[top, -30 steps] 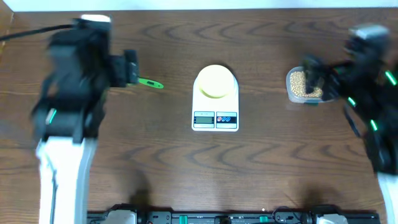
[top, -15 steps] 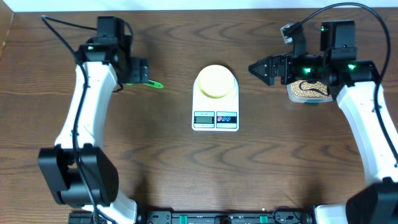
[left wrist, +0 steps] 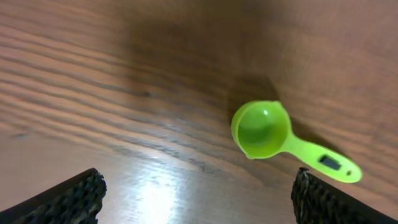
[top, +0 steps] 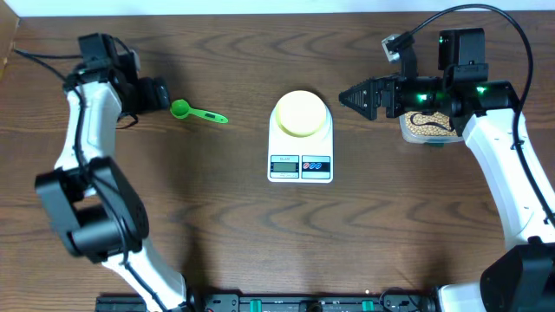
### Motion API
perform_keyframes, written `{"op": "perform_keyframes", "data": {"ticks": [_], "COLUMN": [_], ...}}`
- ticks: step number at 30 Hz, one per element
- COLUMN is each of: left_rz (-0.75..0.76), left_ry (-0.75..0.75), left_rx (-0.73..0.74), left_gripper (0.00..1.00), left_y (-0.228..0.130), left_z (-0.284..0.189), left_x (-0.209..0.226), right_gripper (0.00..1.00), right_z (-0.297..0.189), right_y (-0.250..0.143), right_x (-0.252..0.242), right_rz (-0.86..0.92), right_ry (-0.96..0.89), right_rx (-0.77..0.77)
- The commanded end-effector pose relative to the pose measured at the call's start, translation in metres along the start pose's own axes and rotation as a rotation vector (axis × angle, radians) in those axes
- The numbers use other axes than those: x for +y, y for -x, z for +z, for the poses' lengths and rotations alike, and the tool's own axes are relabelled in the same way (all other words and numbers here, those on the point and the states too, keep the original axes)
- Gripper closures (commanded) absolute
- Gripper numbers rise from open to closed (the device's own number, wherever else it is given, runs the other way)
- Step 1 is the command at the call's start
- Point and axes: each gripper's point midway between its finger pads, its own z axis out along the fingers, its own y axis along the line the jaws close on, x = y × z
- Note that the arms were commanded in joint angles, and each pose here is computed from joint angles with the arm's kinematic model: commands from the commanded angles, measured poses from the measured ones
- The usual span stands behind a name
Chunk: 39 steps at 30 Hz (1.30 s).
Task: Scoop item into bowl and weigh 50g on scale
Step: 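Move left gripper to the green scoop handle and right gripper toward center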
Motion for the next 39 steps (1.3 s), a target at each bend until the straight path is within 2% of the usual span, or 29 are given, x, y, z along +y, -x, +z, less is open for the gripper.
{"op": "perform_keyframes", "data": {"ticks": [1, 7, 16, 25, 29, 34, 39], "left_rz": [0.041, 0.046, 0.053, 0.052, 0.051, 0.052, 0.055], "left_ry": [-0.038, -0.04, -0.038, -0.038, -0.039, -0.038, -0.037], "left_rx": [0.049, 0.091, 0.037, 0.039, 0.05, 0.04, 0.02], "left_gripper": [0.02, 0.02, 0.02, 0.0, 0.03, 0.12, 0.28], "left_y": [-0.008, -0.017, -0.004, -0.006, -0.009, -0.006, -0.001], "left_z": [0.025, 0.053, 0.058, 0.07, 0.075, 0.075, 0.076], "left_x": [-0.005, -0.002, -0.002, 0.0, 0.0, 0.001, 0.001], "right_gripper": [0.01, 0.01, 0.01, 0.01, 0.01, 0.01, 0.01], "right_z": [-0.002, -0.002, -0.002, -0.002, -0.002, -0.002, -0.002], "right_y": [0.003, 0.004, -0.004, -0.012, -0.014, -0.014, -0.016], "right_x": [0.01, 0.01, 0.008, 0.006, 0.006, 0.006, 0.006], "right_rz": [-0.004, 0.073, 0.089, 0.09, 0.095, 0.096, 0.105], "right_ry": [0.026, 0.026, 0.018, 0.005, 0.005, 0.005, 0.004], "right_rx": [-0.007, -0.007, 0.02, 0.047, 0.052, 0.052, 0.06]}}
